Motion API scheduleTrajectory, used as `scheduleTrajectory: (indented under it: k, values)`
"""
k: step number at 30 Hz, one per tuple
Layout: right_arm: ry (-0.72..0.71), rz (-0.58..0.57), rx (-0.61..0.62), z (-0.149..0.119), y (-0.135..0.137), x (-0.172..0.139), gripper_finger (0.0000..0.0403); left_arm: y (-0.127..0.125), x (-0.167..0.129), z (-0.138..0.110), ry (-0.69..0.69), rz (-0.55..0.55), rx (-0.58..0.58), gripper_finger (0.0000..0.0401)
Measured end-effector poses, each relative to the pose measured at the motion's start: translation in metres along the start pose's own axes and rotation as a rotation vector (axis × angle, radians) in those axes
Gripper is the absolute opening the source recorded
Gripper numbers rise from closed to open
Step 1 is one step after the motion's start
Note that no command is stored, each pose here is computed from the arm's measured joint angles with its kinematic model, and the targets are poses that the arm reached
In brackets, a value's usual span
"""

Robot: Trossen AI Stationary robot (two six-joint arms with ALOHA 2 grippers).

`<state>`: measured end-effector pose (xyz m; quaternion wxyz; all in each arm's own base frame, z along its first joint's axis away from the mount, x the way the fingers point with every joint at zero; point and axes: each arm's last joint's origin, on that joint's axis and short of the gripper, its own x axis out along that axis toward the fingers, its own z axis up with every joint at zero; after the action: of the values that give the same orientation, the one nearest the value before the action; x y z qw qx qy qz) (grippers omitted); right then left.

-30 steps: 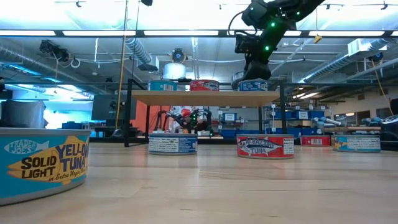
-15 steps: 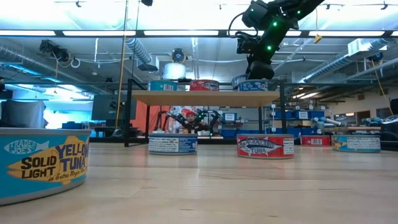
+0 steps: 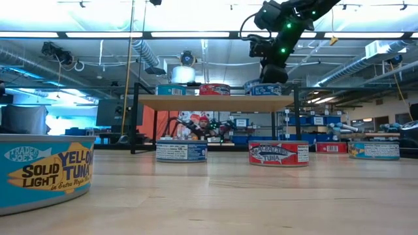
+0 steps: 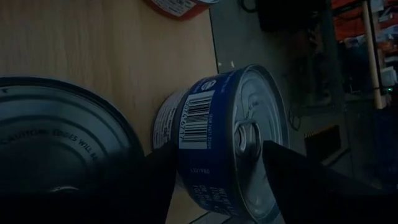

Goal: Stack canned seafood by type on shelf
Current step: Stack the top blue tuna can on top of the other blue tuna can on the shelf

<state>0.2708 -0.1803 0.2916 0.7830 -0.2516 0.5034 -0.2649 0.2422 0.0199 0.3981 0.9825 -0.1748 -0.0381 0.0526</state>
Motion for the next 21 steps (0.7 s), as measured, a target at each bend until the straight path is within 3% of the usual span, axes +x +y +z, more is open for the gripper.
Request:
scheduleTrajectory:
  k: [21]
  values:
    - [-0.011,-0.049,0.117,0.004,-0.012,-0.013,0.0246,0.001,0.0,-0.003,0.034,0.013,-0.016,0.0186]
